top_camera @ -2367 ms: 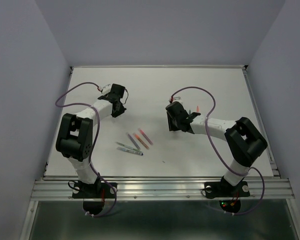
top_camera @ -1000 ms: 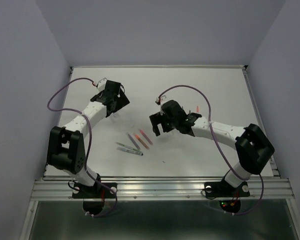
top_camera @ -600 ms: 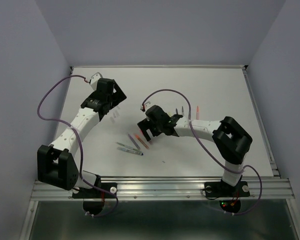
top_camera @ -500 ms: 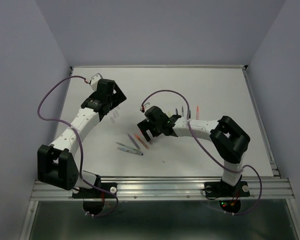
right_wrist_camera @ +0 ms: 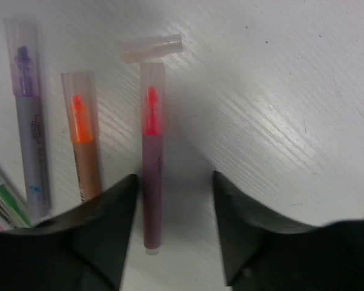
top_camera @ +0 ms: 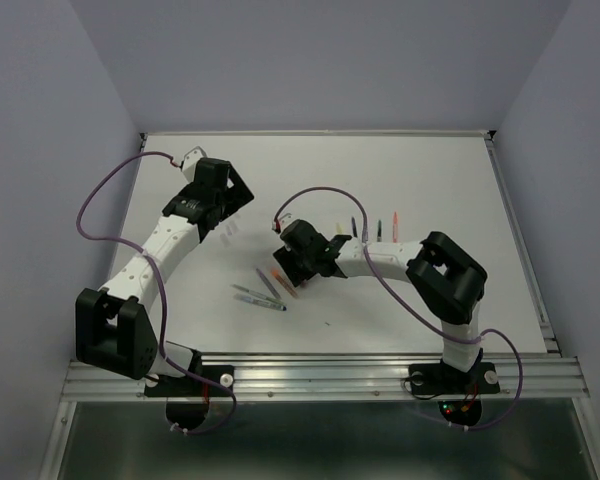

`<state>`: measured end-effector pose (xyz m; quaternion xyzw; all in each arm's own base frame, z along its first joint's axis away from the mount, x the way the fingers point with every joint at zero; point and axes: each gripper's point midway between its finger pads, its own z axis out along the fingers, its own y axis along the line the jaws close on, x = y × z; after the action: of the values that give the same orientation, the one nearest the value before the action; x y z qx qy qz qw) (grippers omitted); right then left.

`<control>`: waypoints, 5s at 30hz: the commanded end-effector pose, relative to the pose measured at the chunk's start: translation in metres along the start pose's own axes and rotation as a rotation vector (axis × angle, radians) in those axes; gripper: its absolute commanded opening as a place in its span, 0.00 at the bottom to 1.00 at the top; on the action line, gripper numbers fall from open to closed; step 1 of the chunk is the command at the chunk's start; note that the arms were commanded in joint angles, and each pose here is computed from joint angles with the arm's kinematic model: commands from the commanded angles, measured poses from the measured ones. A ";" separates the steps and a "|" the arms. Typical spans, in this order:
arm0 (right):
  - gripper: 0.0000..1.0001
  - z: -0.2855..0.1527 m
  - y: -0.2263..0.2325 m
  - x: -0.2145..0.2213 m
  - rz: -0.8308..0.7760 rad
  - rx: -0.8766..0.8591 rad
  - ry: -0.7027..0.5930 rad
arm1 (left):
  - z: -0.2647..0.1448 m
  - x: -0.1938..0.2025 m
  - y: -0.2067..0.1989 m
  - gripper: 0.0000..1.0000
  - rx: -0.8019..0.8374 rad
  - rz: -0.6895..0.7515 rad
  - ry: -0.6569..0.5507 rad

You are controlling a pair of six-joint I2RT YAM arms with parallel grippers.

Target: Open the pen caps

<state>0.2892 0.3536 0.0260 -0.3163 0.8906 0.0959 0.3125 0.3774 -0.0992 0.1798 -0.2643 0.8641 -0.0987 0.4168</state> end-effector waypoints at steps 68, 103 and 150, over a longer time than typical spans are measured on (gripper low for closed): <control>0.01 -0.121 -0.017 -0.120 0.140 -0.129 -0.443 | -0.049 0.075 -0.136 0.00 0.523 0.109 0.207; 0.27 -0.134 0.031 -0.047 0.222 -0.380 -0.353 | -0.002 -0.051 -0.126 0.00 0.423 -0.135 -0.018; 0.01 -0.112 0.000 -0.012 0.283 -0.181 -0.287 | 0.031 -0.045 -0.075 0.00 0.263 -0.067 -0.007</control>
<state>0.2007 0.3276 0.1131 -0.2505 0.8461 0.3202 0.3448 0.4777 -0.1369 0.2466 -0.2533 0.8092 -0.2400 0.4728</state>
